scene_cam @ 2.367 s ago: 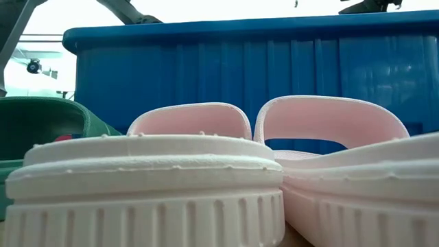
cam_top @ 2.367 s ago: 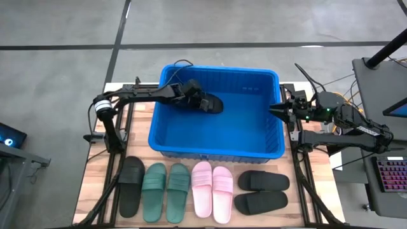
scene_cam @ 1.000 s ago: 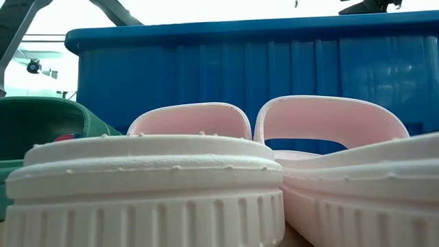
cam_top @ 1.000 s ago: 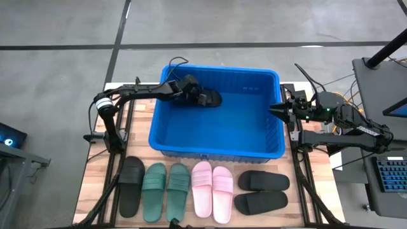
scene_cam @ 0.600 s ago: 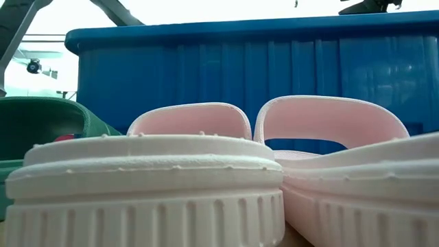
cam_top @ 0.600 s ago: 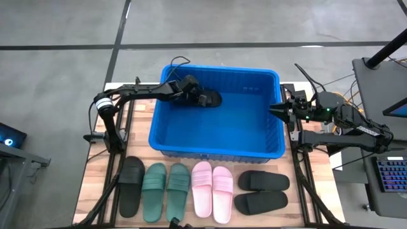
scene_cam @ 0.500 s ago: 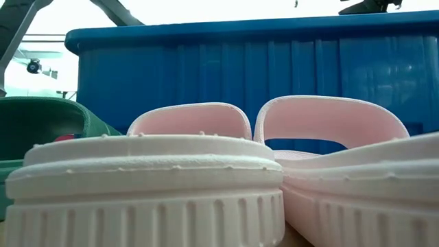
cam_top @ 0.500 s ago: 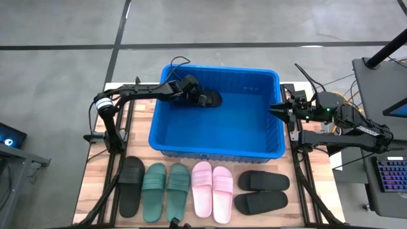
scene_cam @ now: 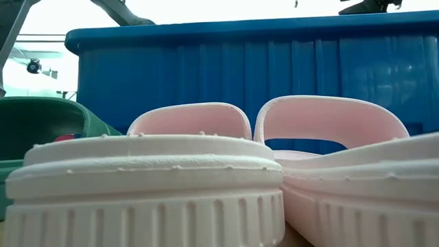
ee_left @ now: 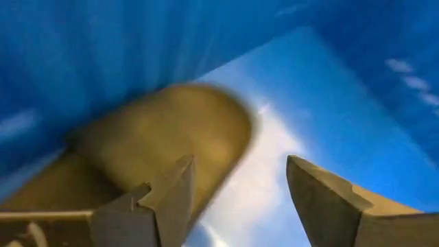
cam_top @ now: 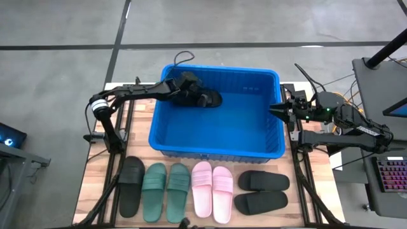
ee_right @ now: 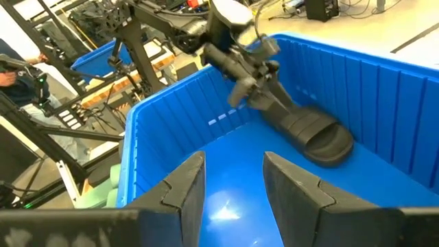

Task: Pick and place slides into bin
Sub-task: Put the black slipper into the blue bin

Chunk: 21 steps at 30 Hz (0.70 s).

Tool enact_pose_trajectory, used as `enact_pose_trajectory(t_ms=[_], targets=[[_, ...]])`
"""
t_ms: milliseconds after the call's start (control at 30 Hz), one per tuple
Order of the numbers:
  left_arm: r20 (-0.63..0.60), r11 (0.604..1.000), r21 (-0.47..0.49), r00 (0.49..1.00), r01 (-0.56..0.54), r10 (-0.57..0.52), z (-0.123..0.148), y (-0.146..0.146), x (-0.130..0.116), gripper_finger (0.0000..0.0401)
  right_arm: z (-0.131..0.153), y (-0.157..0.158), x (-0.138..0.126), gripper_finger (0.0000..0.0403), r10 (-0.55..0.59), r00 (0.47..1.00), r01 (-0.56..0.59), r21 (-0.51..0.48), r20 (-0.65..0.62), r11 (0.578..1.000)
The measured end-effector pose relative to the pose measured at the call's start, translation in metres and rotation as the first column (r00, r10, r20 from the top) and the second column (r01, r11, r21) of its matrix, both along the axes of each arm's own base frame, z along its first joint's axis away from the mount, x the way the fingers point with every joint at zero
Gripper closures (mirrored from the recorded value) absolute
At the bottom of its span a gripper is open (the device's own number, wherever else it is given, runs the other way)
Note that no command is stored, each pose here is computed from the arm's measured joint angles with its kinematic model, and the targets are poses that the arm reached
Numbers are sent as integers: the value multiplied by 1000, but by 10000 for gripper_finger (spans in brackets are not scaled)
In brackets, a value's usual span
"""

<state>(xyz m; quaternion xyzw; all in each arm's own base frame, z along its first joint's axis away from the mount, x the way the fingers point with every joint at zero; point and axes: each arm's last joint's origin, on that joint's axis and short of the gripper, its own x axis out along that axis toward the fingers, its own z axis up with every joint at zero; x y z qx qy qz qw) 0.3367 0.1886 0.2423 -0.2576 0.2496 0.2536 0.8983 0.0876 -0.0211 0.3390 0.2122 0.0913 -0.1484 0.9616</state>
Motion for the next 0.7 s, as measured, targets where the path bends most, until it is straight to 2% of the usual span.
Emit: enact_pose_trajectory(t_ms=[67,167,267,433,533,700], targets=[[76,992,85,993,89,-95,12,-3,5,202,-1,0,0,264,0,1000,0,0,-2,1000],[139,975,163,975,149,-172,29,-7,11,227,-2,0,1,264,0,1000,0,1,-7,1000],[133,953,236,965,192,-228,40,-9,18,263,-4,0,1,264,0,1000,0,2,-12,1000],[75,887,354,936,297,-344,45,-14,28,343,-6,0,2,264,-1,1000,1,4,-18,1000],[61,860,385,921,334,-385,46,-17,30,389,-5,0,2,264,-1,1000,1,4,-17,1000],[-31,860,336,917,384,-397,36,-18,26,395,-6,-1,2,264,-1,1000,1,4,-18,1000]])
